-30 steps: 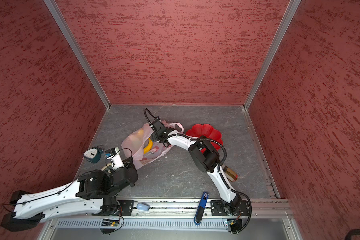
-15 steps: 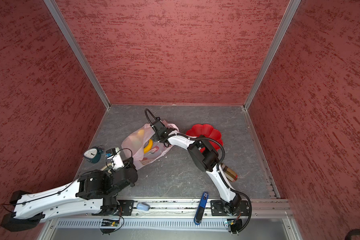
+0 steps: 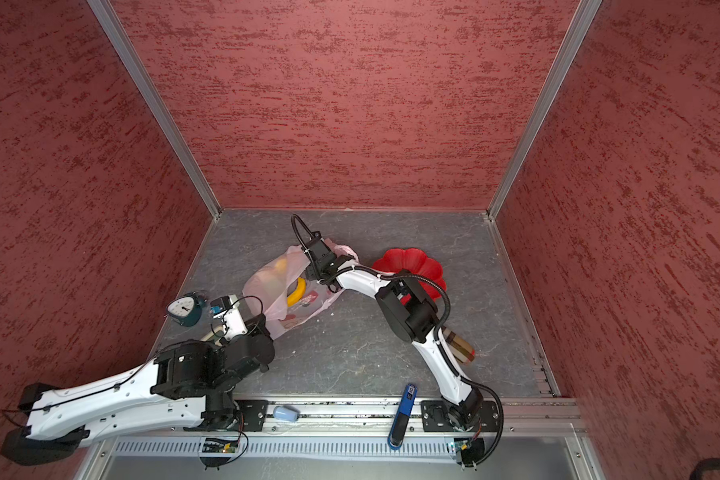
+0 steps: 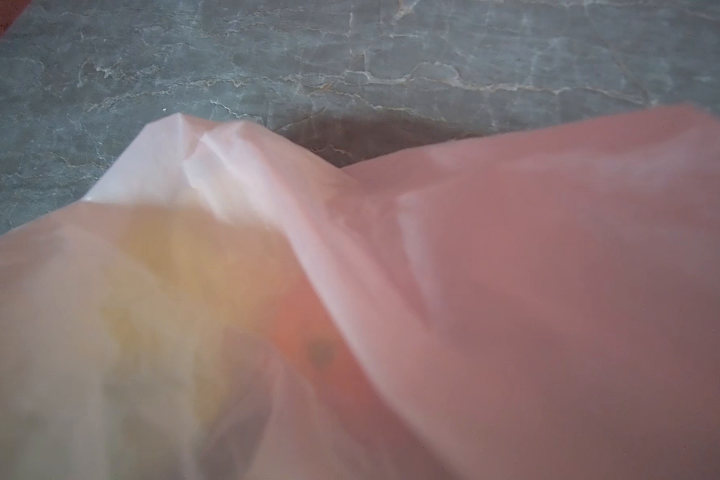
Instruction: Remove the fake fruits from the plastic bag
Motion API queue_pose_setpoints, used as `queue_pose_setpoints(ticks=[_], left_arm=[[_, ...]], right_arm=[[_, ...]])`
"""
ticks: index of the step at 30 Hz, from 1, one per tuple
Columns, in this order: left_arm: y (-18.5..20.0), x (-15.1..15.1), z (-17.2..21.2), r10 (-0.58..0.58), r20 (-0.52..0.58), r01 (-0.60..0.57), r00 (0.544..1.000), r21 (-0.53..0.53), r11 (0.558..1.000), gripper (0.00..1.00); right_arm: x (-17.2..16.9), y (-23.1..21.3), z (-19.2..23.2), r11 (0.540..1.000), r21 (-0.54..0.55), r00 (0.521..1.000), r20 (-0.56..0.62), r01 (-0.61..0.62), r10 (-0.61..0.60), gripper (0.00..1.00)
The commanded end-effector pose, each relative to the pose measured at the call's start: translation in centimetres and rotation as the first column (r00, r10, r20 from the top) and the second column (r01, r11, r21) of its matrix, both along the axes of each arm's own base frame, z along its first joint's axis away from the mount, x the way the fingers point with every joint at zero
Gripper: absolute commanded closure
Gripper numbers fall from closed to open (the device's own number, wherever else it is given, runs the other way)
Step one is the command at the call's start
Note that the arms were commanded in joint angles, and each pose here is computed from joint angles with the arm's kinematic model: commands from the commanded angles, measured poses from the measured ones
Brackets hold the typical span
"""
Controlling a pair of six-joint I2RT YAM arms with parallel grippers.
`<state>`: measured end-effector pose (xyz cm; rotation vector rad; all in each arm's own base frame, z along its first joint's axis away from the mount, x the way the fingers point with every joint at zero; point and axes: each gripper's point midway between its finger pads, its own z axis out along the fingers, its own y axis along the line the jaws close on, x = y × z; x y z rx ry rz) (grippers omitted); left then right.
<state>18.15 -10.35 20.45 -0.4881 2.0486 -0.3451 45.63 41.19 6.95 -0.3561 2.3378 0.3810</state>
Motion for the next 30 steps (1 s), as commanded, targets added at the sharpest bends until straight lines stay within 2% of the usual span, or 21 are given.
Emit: queue_pose_setpoints(ticks=[1, 9, 18, 21, 30], left_arm=[[0.4, -0.1, -0.5, 0.000, -0.009, 0.000, 1.000, 0.024, 1.000, 0.96], [0.4, -0.1, -0.6, 0.004, -0.015, -0.003, 1.000, 0.025, 1.000, 0.96], [0.5, 0.2, -0.8, 0.010, -0.019, -0.009, 1.000, 0.028, 1.000, 0.96], [0.3, 0.5, -0.7, 0.006, -0.013, -0.006, 1.000, 0.026, 1.000, 0.96], [-0.6, 1.9, 0.3, 0.001, 0.015, -0.002, 1.000, 0.072, 0.997, 0.96]], right_arm=[[0.7, 0.4, -0.7, 1.000, 0.017, 1.000, 0.005, -0.015, 0.015, 0.28], [1.3, 0.3, -1.1, 1.000, 0.028, 1.000, 0.009, -0.006, 0.006, 0.29], [1.6, 0.2, -0.9, 0.999, 0.037, 1.000, 0.008, -0.016, 0.016, 0.40], [1.1, 0.4, 0.1, 0.998, 0.055, 0.999, 0.009, -0.038, 0.037, 0.45], [-3.0, 0.9, 3.9, 0.978, 0.113, 0.984, -0.019, -0.173, 0.177, 0.50]])
